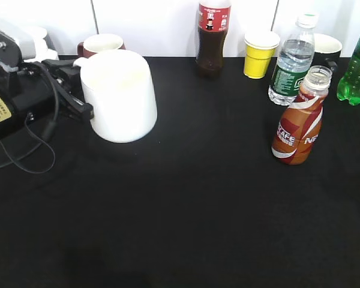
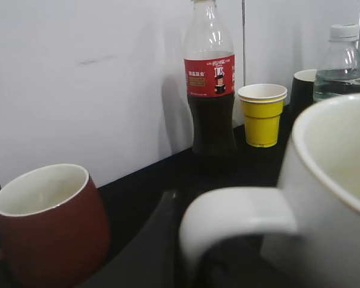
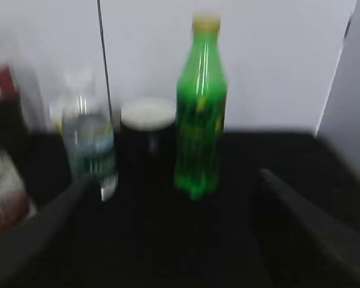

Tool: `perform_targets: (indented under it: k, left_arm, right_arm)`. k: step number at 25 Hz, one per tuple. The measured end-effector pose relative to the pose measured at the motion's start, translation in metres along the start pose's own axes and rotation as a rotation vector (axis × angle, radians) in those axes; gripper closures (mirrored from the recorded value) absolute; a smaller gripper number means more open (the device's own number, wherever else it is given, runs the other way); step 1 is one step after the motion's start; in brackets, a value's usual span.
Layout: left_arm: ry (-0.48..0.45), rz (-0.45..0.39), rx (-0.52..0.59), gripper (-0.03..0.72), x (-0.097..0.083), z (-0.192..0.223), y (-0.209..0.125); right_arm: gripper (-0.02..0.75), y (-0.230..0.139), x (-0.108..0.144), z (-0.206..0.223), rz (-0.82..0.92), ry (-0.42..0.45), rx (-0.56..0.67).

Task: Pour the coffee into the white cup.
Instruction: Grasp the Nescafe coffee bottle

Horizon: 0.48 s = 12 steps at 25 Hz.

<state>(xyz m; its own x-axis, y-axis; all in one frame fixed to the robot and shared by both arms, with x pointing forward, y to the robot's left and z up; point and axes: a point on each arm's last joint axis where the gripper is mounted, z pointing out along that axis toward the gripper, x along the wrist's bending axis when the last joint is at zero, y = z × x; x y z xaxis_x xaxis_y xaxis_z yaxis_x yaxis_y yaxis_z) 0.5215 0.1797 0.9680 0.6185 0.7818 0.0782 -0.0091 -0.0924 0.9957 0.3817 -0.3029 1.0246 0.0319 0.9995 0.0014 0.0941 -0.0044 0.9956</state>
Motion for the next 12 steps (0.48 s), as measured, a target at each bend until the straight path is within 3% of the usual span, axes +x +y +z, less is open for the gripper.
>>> perform_targets:
  k: [3,8,12]
  left_arm:
    - [-0.001,-0.002,0.006,0.653,0.0,0.0,-0.002]
    - [0.0,-0.003,0.006,0.653,0.0,0.0,-0.002]
    - [0.001,-0.003,0.006,0.653,0.0,0.0,-0.002]
  right_arm:
    - [0.153,-0.029,0.006,0.023,-0.055,0.061,0.161]
    - [0.153,-0.074,0.047,0.045,-0.15,0.311,0.383]
    - [0.153,-0.08,0.06,0.047,0.024,0.338,0.424]
